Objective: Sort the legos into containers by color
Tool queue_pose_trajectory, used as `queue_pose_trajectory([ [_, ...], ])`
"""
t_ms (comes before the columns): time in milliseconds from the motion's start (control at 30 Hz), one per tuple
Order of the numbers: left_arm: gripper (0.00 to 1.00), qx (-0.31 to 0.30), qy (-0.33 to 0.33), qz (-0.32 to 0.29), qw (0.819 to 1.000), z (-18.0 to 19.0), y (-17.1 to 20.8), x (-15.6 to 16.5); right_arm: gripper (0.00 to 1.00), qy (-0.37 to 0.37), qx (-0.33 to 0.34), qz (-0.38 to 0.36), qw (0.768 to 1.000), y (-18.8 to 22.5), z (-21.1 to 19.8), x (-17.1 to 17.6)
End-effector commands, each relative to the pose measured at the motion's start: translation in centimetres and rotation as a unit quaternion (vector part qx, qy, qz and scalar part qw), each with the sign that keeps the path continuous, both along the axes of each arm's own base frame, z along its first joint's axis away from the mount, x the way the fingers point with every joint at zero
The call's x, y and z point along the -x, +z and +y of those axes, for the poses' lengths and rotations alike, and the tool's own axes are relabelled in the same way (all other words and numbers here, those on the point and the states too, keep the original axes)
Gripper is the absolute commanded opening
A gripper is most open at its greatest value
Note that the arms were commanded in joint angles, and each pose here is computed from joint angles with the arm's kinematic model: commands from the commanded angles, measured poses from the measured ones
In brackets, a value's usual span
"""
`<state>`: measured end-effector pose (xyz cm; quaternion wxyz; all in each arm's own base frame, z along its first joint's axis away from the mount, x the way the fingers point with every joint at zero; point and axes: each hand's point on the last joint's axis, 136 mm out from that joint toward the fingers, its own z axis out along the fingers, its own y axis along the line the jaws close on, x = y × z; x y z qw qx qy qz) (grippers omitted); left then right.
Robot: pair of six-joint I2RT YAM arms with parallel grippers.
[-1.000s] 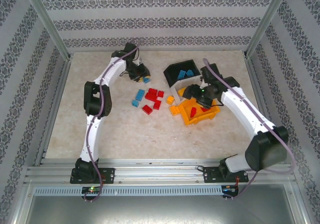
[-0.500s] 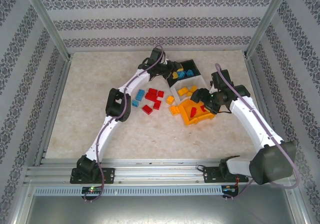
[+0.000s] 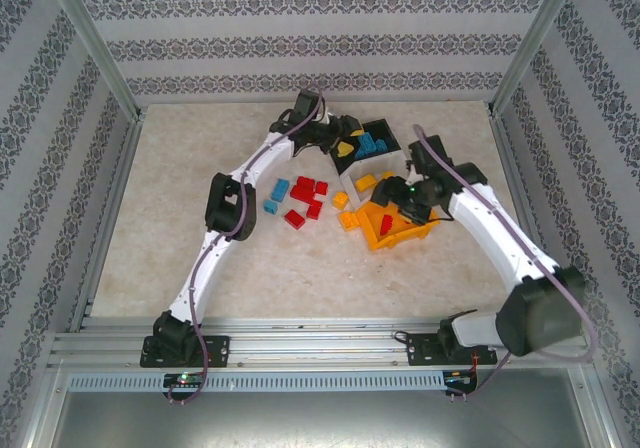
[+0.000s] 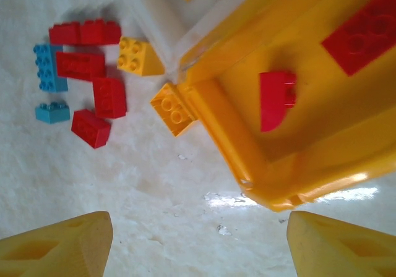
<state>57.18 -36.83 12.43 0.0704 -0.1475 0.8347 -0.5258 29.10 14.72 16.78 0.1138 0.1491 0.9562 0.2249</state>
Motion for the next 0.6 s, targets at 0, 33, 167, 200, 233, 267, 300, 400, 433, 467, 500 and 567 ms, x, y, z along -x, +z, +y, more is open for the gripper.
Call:
queue_pose_trajectory([
  [0, 0.64, -0.062, -0.03, -0.071, 0.995, 3.4, 6.2, 2.2, 0.74, 0.075, 0.032, 0.015, 0.997, -0.6, 2.6, -0.3],
  [33, 0.64, -0.096, -0.031, -0.072, 0.992, 4.7, 6.2, 3.0, 0.74, 0.097, 0.047, 0.021, 0.994, -1.0, 3.5, -0.4],
  [167, 0.65, -0.247, -0.032, -0.061, 0.966, 11.1, 5.5, 6.3, 0.73, 0.163, 0.093, 0.03, 0.982, -2.7, 6.7, -1.0],
  [200, 0.65, -0.268, -0.037, -0.059, 0.961, 12.1, 5.3, 7.1, 0.73, 0.169, 0.101, 0.032, 0.98, -3.2, 7.1, -1.3],
  [233, 0.65, -0.283, -0.039, -0.058, 0.957, 13.2, 5.2, 7.9, 0.73, 0.173, 0.108, 0.034, 0.978, -3.8, 7.5, -1.6],
  [267, 0.66, -0.293, -0.04, -0.055, 0.954, 14.3, 5.1, 8.8, 0.73, 0.171, 0.114, 0.041, 0.978, -4.4, 7.8, -2.0],
  [300, 0.66, -0.298, -0.039, -0.054, 0.952, 15.0, 5.0, 9.5, 0.72, 0.167, 0.117, 0.048, 0.978, -4.8, 7.9, -2.3],
  [400, 0.66, -0.299, -0.02, -0.04, 0.953, 17.6, 4.5, 12.0, 0.71, 0.147, 0.117, 0.066, 0.98, -6.2, 8.6, -3.4],
  [433, 0.66, -0.296, -0.012, -0.033, 0.954, 18.5, 4.2, 12.9, 0.71, 0.137, 0.115, 0.074, 0.981, -6.6, 8.8, -3.8],
  [467, 0.67, -0.295, -0.004, -0.025, 0.955, 19.3, 3.8, 13.8, 0.7, 0.124, 0.113, 0.082, 0.982, -6.9, 9.0, -4.1],
  [500, 0.67, -0.294, 0.001, -0.02, 0.956, 19.8, 3.5, 14.6, 0.7, 0.111, 0.112, 0.09, 0.983, -7.2, 9.1, -4.3],
  [567, 0.67, -0.297, 0.01, -0.011, 0.955, 21.0, 3.0, 16.2, 0.7, 0.071, 0.109, 0.109, 0.985, -7.8, 9.2, -4.7],
])
